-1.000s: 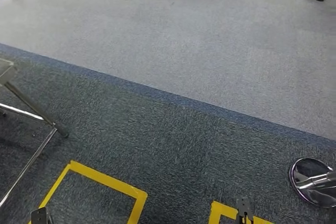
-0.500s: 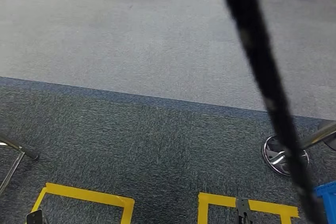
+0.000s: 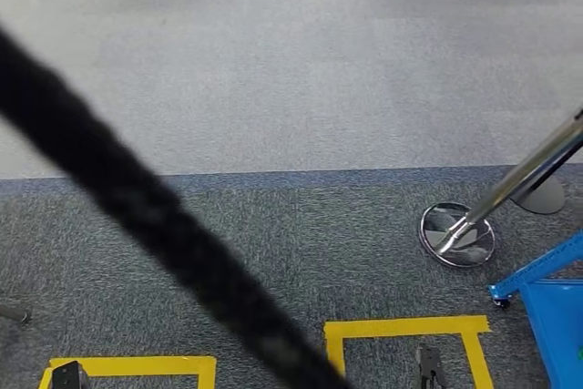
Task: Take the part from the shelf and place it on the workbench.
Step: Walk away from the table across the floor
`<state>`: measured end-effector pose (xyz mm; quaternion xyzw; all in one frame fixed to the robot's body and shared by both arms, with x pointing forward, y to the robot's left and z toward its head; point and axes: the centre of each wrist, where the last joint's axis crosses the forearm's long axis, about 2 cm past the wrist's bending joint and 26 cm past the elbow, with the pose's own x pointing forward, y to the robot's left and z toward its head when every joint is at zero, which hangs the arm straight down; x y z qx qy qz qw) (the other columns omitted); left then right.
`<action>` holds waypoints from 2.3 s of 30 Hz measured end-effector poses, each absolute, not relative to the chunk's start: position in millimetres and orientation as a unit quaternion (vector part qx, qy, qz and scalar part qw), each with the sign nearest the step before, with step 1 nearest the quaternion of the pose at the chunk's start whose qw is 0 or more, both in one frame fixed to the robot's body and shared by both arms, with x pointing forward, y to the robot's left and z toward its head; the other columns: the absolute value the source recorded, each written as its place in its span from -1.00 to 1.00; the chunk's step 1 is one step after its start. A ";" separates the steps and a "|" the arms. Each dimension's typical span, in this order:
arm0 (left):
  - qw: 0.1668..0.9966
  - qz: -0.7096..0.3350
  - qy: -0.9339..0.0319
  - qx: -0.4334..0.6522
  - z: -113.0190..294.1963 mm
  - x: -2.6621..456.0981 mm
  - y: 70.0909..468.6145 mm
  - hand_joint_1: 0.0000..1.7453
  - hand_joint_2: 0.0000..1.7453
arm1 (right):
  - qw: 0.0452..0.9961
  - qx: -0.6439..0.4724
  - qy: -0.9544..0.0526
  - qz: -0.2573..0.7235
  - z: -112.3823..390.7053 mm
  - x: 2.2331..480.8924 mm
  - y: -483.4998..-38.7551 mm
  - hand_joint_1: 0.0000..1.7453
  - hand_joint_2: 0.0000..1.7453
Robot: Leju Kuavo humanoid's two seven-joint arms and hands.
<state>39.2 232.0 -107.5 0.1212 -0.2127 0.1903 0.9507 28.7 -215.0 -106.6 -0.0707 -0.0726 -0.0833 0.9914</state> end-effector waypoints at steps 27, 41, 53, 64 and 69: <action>0.951 0.188 -0.213 0.121 -107.6 37.8 231.7 -1.00 -1.00 | 0.991 -0.057 -0.075 -0.096 -106.6 30.6 -215.4 -1.00 -1.00; 0.952 0.184 -0.212 0.120 -107.7 36.0 231.2 -1.00 -1.00 | 0.984 -0.040 -0.072 -0.156 -106.5 29.8 -213.3 -1.00 -1.00; 0.951 0.187 -0.218 0.115 -107.5 37.0 229.8 -1.00 -1.00 | 0.979 -0.040 -0.064 -0.190 -106.5 28.1 -212.8 -1.00 -1.00; 0.951 0.188 -0.217 0.116 -107.3 38.2 229.1 -1.00 -1.00 | 0.977 -0.039 -0.065 -0.197 -106.4 31.0 -213.7 -1.00 -1.00; 0.951 0.187 -0.216 0.118 -107.4 37.3 229.9 -1.00 -1.00 | 0.977 -0.036 -0.062 -0.200 -106.5 29.5 -213.4 -1.00 -1.00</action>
